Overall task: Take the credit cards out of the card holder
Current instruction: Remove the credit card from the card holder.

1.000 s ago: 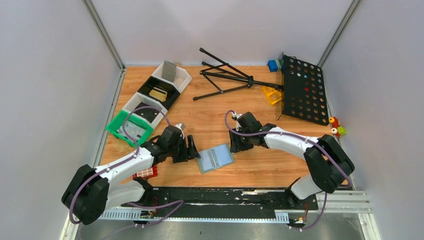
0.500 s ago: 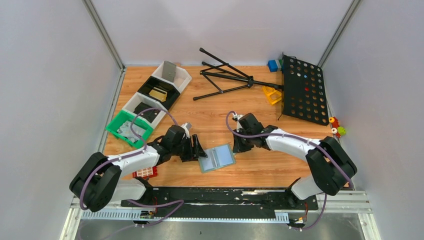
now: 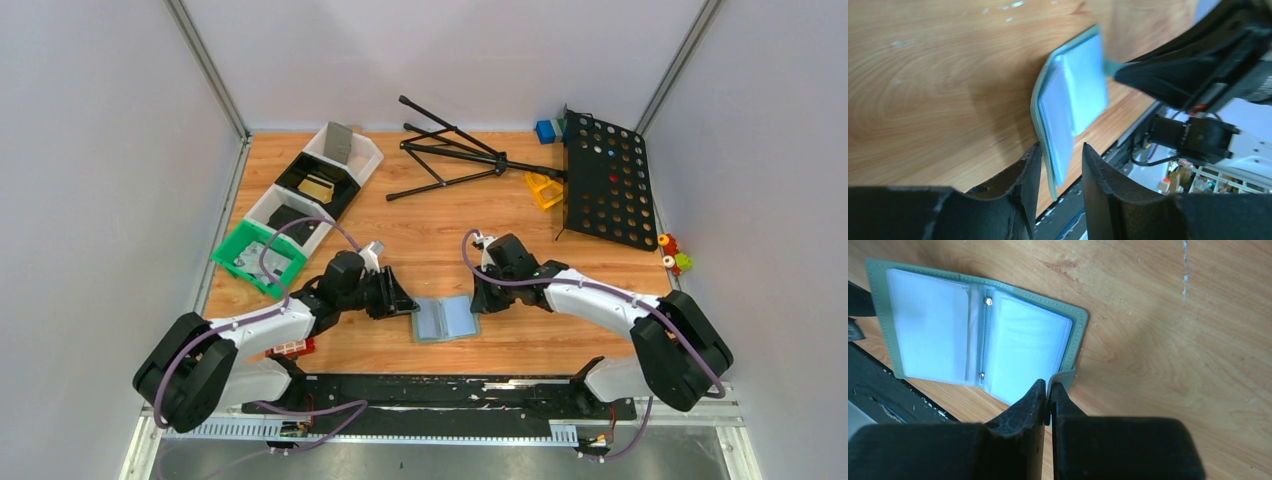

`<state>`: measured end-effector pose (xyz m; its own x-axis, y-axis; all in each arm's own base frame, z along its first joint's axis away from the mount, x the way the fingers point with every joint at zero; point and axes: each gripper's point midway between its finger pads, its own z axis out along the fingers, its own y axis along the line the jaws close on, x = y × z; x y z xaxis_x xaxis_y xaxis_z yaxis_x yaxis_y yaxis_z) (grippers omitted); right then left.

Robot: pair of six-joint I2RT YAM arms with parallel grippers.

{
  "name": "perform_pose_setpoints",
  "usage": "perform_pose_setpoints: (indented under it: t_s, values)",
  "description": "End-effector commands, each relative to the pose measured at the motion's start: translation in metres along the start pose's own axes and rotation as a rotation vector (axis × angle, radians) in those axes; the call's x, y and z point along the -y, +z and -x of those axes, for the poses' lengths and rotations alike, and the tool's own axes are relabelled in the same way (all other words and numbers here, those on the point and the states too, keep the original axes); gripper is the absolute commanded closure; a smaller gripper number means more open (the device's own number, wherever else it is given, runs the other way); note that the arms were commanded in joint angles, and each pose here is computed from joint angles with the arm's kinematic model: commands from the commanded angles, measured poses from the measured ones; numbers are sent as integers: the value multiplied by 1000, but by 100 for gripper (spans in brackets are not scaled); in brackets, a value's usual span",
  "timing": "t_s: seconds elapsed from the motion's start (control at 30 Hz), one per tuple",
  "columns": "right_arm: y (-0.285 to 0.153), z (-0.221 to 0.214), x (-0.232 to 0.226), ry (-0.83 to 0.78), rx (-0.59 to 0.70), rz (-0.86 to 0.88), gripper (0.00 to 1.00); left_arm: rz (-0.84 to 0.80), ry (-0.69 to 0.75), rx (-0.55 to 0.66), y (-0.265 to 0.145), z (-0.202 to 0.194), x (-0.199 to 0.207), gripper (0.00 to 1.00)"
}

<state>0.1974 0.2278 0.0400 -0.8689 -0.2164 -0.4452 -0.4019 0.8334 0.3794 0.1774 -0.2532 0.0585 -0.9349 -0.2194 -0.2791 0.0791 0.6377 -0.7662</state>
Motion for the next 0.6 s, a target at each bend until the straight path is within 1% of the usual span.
perform_pose_setpoints:
  t_s: [0.0,0.13,0.23,0.33,0.37,0.4,0.43,0.47,0.5,0.57]
  values:
    - [-5,4,-17,13,30,80,100,-165,0,34,-7,8,38,59]
    - [-7,3,-24,21,38,114,100,-217,-21,35,-5,8,44,61]
    - [-9,3,-24,21,46,115,100,-205,-21,27,-2,6,40,64]
    - [-13,4,-25,16,51,115,100,-184,-4,12,0,6,38,69]
    - [-14,5,-24,11,54,109,99,-172,7,3,1,5,37,71]
    - [-16,6,-23,5,55,97,92,-158,14,-7,1,4,36,71]
    - [-18,7,-21,-3,58,84,83,-146,27,-11,1,5,36,72]
    - [-21,9,-19,-9,61,67,67,-135,38,-16,0,5,36,72]
    - [-25,11,-17,-16,71,52,60,-126,44,-17,0,5,35,74]
    - [-33,15,-16,-23,93,36,51,-112,53,-15,-2,6,34,76]
